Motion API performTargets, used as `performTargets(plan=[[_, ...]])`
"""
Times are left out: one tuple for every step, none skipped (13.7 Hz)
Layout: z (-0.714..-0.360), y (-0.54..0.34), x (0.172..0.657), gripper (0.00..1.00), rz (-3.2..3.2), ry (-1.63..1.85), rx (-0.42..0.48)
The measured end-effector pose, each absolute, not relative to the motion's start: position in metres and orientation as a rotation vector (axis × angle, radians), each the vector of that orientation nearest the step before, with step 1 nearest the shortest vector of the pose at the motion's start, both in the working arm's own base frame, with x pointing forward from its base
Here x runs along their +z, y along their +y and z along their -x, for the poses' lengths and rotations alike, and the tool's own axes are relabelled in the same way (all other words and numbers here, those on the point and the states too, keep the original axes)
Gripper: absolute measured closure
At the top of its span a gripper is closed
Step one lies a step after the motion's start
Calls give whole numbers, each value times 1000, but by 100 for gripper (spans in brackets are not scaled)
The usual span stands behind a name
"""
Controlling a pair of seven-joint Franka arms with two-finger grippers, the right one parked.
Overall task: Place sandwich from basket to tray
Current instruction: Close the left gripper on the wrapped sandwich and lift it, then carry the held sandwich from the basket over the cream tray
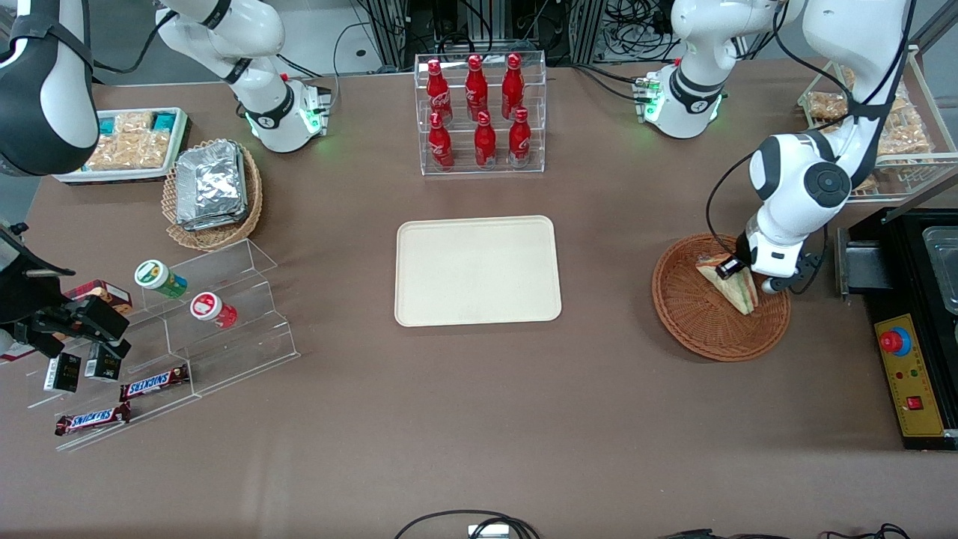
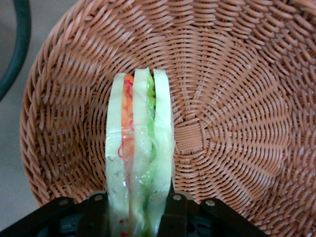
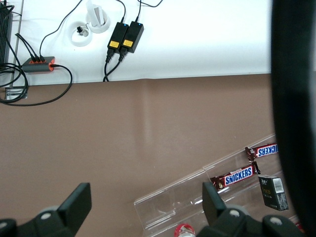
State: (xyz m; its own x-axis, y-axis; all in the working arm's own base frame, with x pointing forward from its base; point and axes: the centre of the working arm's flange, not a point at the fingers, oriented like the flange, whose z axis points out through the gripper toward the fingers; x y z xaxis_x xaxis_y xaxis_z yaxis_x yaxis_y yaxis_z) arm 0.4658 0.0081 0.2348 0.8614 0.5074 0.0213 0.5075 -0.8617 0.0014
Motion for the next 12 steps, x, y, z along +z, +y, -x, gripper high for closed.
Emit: performTargets(plan=[[-467, 7, 239, 68, 3027, -821, -37], [-469, 4, 245, 73, 3028, -811, -36], [-472, 0, 255, 78, 3028, -795, -29], [-475, -7, 266, 81, 3029, -770, -20], [-479, -18, 280, 81, 3033, -735, -15], [-484, -31, 295, 81, 3037, -696, -13], [-488, -44, 310, 81, 3041, -657, -14], [-492, -57, 324, 81, 3044, -618, -10], [-496, -72, 337, 81, 3047, -577, -2], [-500, -89, 350, 81, 3050, -534, 6], [-503, -107, 361, 81, 3055, -489, 12], [-504, -125, 370, 81, 3060, -445, 10]])
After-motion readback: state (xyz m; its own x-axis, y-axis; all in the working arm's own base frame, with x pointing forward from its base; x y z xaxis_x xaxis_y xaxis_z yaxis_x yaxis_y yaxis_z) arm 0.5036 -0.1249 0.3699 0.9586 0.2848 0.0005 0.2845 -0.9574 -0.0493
